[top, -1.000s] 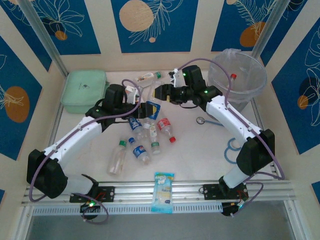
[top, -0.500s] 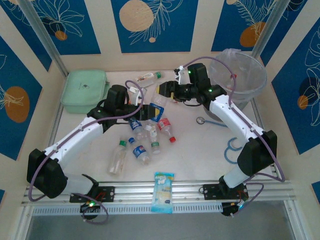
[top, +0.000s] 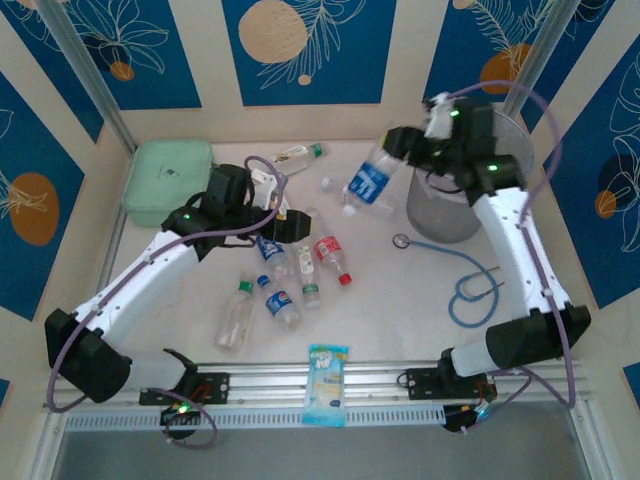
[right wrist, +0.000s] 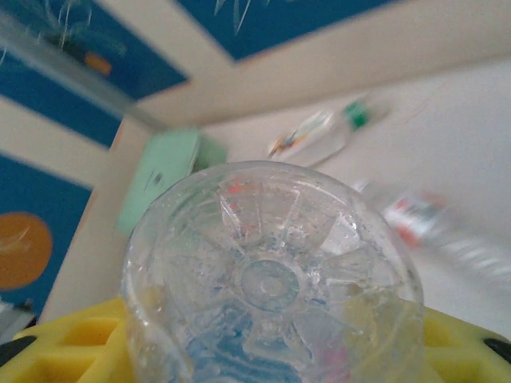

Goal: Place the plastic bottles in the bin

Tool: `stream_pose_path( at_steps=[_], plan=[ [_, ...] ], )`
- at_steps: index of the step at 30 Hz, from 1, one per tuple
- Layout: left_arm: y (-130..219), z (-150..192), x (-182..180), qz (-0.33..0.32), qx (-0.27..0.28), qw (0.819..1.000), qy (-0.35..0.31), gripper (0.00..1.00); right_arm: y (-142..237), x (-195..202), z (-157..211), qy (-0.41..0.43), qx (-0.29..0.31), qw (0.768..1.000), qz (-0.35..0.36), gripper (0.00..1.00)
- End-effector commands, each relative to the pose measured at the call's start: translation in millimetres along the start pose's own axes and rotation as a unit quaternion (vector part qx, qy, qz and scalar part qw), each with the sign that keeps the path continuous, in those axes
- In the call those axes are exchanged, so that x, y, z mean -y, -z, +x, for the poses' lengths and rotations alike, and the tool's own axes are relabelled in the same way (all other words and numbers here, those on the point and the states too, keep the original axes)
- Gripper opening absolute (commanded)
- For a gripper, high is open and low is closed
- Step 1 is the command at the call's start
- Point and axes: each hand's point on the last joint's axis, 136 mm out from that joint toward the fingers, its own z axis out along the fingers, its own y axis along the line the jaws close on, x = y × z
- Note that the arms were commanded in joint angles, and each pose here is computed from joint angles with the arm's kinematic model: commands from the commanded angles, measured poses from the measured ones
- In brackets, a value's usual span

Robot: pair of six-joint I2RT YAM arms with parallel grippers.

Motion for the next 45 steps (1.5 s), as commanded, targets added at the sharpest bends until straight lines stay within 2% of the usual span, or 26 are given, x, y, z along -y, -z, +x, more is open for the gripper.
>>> stream_pose_path(
  at_steps=[1, 4, 7, 14, 20, 26, 30, 39, 43, 45],
  plan=[
    [13, 25, -30, -0.086, -0.047, 0.995, 0.003, 0.98, 66, 12, -42, 0.053, 0.083, 0.992, 0.081, 0.37],
    [11, 38, -39, -0.102, -0.069, 0.992, 0.015, 0.98, 97, 41, -71, 0.054, 0.135, 0.979, 0.146, 0.26],
    [16, 50, -47, -0.124, -0.090, 0.988, 0.015, 0.98, 115, 68, -97, 0.065, 0.182, 0.959, 0.208, 0.19],
    [33, 88, -63, -0.166, -0.145, 0.975, 0.020, 0.95, 113, 111, -127, 0.111, 0.204, 0.922, 0.310, 0.00],
    [36, 114, -78, -0.191, -0.187, 0.963, 0.012, 0.95, 75, 145, -116, 0.112, 0.141, 0.928, 0.326, 0.00],
    [38, 129, -92, -0.221, -0.232, 0.947, 0.009, 0.95, 28, 185, -74, 0.051, 0.043, 0.950, 0.304, 0.00],
    [37, 141, -91, -0.214, -0.241, 0.946, 0.028, 0.96, 1, 208, -45, 0.021, -0.017, 0.957, 0.288, 0.00],
    [37, 166, -83, -0.184, -0.262, 0.945, 0.071, 1.00, -41, 245, 9, -0.030, -0.113, 0.955, 0.271, 0.00],
    [42, 181, -87, -0.200, -0.282, 0.933, 0.096, 1.00, -55, 265, 28, -0.052, -0.141, 0.949, 0.277, 0.00],
    [45, 192, -93, -0.219, -0.290, 0.924, 0.116, 1.00, -60, 276, 36, -0.064, -0.148, 0.947, 0.277, 0.04]
  ],
)
